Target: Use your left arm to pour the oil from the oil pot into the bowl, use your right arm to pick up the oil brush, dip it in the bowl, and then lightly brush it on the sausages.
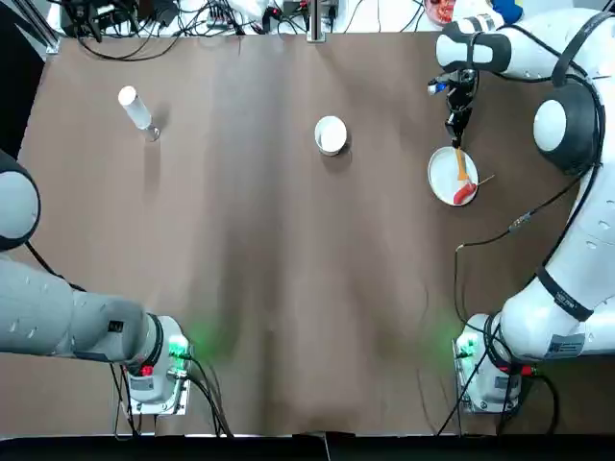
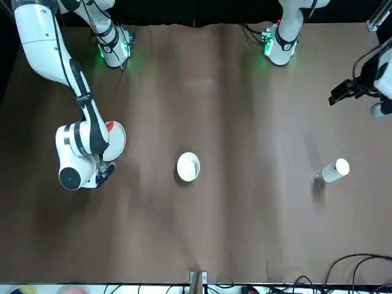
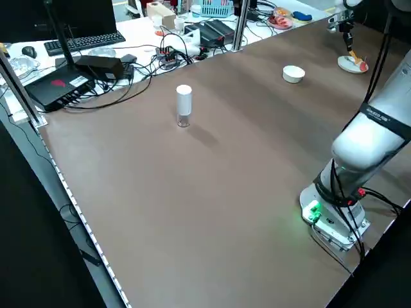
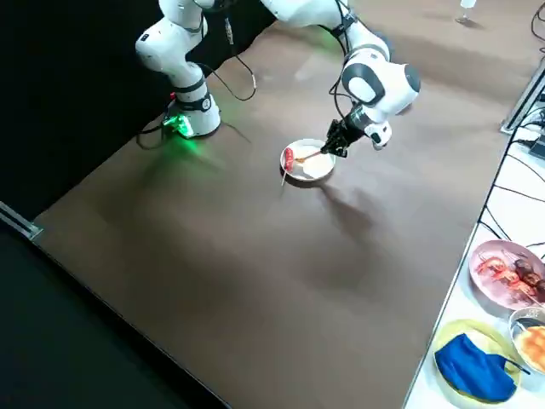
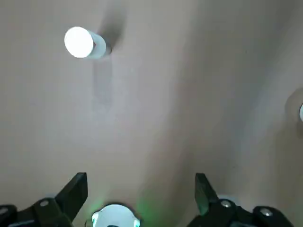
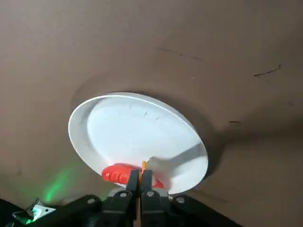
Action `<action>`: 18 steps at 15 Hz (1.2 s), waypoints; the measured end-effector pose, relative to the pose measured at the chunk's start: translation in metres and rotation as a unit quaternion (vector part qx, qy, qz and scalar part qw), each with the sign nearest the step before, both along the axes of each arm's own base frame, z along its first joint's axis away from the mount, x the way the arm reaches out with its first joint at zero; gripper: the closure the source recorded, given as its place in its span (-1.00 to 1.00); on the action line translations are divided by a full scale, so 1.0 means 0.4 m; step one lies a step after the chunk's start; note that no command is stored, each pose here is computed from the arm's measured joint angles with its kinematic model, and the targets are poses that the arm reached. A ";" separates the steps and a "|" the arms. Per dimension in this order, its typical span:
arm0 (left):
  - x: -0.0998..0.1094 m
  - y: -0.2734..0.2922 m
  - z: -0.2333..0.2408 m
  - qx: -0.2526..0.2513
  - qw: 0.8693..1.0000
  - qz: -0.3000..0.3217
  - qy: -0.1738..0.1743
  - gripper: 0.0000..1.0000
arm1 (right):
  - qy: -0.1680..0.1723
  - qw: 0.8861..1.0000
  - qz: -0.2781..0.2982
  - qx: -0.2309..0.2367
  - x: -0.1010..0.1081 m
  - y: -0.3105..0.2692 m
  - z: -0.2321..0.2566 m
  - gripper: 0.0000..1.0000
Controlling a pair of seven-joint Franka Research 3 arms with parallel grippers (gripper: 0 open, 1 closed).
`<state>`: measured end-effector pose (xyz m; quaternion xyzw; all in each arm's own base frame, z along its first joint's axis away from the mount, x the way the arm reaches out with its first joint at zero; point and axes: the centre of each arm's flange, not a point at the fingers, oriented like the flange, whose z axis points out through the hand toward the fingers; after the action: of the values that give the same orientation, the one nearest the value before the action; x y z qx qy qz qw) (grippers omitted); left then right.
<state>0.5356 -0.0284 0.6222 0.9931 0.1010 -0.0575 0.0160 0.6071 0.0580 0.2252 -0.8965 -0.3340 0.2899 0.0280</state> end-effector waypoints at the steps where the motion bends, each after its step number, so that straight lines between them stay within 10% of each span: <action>1: -0.004 -0.010 -0.019 0.001 1.000 -0.004 0.006 -1.00 | 0.002 1.000 -0.001 -0.002 -0.002 0.002 0.000 0.91; 12: -0.005 -0.026 -0.071 0.001 1.000 -0.024 0.000 -1.00 | 0.031 0.999 -0.034 -0.023 -0.044 0.126 -0.001 0.91; 18: 0.000 -0.020 -0.083 0.000 1.000 -0.022 0.001 -1.00 | 0.006 0.990 -0.118 0.080 0.013 0.244 0.112 0.91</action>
<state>0.5355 -0.0366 0.5890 0.9950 0.0795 -0.0585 0.0143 0.6123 0.1554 0.2700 -0.9227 -0.2475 0.2627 0.1354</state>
